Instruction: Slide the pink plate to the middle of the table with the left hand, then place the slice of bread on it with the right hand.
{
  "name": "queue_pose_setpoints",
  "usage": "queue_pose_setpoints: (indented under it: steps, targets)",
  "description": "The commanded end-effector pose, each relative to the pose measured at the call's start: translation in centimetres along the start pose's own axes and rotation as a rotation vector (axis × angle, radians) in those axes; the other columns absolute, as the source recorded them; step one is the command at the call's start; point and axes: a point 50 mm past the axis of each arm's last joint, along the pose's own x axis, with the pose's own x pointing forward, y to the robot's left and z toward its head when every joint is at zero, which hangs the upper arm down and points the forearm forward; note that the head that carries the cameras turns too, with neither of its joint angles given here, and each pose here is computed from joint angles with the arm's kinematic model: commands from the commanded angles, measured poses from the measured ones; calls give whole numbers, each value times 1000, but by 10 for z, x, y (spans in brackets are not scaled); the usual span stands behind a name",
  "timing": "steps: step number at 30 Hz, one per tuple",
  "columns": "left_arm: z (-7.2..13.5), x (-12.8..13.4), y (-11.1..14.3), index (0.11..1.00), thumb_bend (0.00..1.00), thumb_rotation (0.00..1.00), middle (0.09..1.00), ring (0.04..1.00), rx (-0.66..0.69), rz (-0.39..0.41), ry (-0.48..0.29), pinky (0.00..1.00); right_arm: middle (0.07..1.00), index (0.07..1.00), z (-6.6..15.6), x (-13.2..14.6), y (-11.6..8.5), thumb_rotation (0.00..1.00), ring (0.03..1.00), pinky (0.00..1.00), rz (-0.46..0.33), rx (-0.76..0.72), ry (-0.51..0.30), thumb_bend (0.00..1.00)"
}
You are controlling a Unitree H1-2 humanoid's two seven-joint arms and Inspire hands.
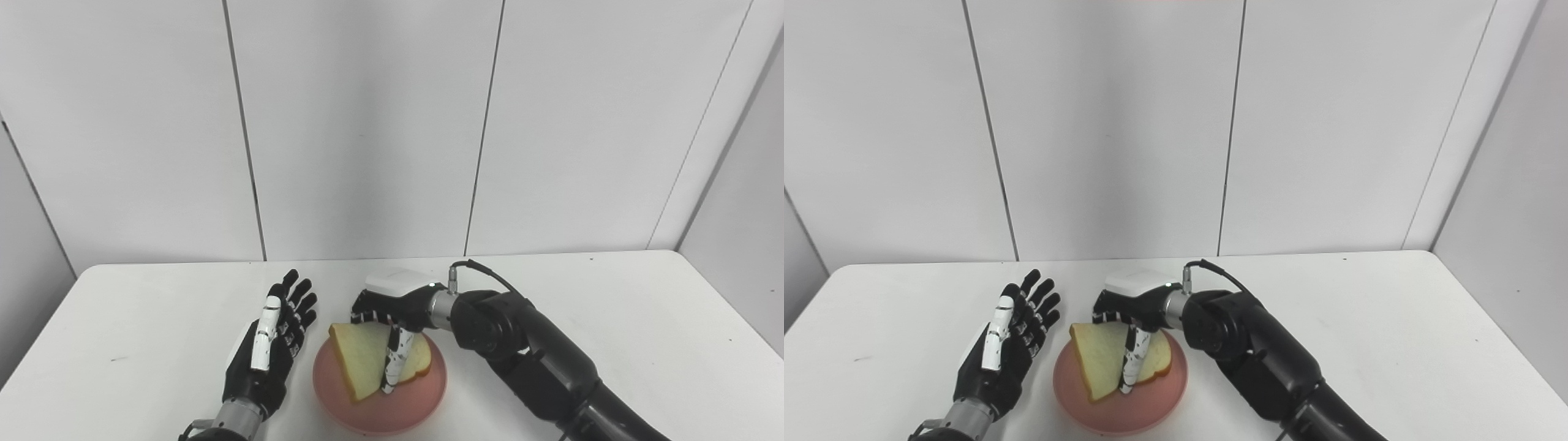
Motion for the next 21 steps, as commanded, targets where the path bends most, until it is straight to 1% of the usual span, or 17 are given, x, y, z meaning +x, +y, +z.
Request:
queue_pose_setpoints:
  steps: [1, 3, 5, 8, 12, 13, 14, 15, 17, 18, 19, 20, 21]
  targets:
    - [24, 12, -11, 982, 484, 1000, 977, 975, 19, -30, -75, 996, 511, 463, 8, 0, -19, 0, 484, 514, -56, -39, -22, 517]
    - [25, 12, -11, 987, 483, 1000, 981, 981, 15, -32, -73, 999, 520, 483, 9, 2, -15, 0, 439, 458, -50, -39, -27, 516]
    - [25, 11, -12, 988, 482, 1000, 982, 982, 12, -32, -73, 1000, 523, 490, 9, 3, -13, 0, 427, 433, -42, -38, -31, 516]
    - [26, 11, -11, 985, 483, 1000, 981, 979, 15, -31, -73, 1000, 523, 496, 10, 4, -11, 0, 423, 427, -35, -53, -30, 516]
    - [26, 11, -12, 988, 482, 1000, 982, 980, 10, -31, -71, 1000, 519, 504, 14, 2, -12, 0, 424, 469, 0, -98, -6, 516]
    - [27, 11, -12, 989, 480, 1000, 982, 981, 8, -32, -72, 1000, 590, 500, 15, 1, -13, 65, 513, 502, 13, -108, 4, 516]
    - [27, 11, -12, 990, 480, 1000, 983, 982, 7, -31, -71, 1000, 650, 626, 16, 0, -14, 80, 581, 529, 24, -117, 13, 603]
    - [27, 11, -11, 989, 481, 1000, 982, 982, 9, -31, -72, 1000, 716, 720, 18, -1, -15, 106, 659, 582, 34, -123, 25, 673]
    - [27, 11, -11, 989, 483, 1000, 982, 983, 14, -32, -72, 1000, 800, 803, 20, -5, -18, 159, 766, 659, 39, -131, 41, 722]
    - [27, 11, -10, 988, 487, 1000, 982, 982, 17, -33, -72, 1000, 856, 856, 22, -7, -21, 215, 831, 718, 39, -137, 44, 745]
    - [27, 12, -10, 988, 487, 1000, 982, 982, 18, -33, -72, 1000, 879, 880, 22, -9, -22, 242, 856, 745, 39, -140, 45, 753]
    - [27, 11, -10, 988, 487, 1000, 982, 982, 17, -32, -72, 1000, 882, 883, 25, -13, -28, 245, 860, 749, 35, -146, 44, 754]
    - [27, 11, -9, 989, 487, 1000, 981, 981, 16, -32, -72, 997, 923, 919, 27, -16, -31, 322, 904, 807, 33, -150, 44, 776]
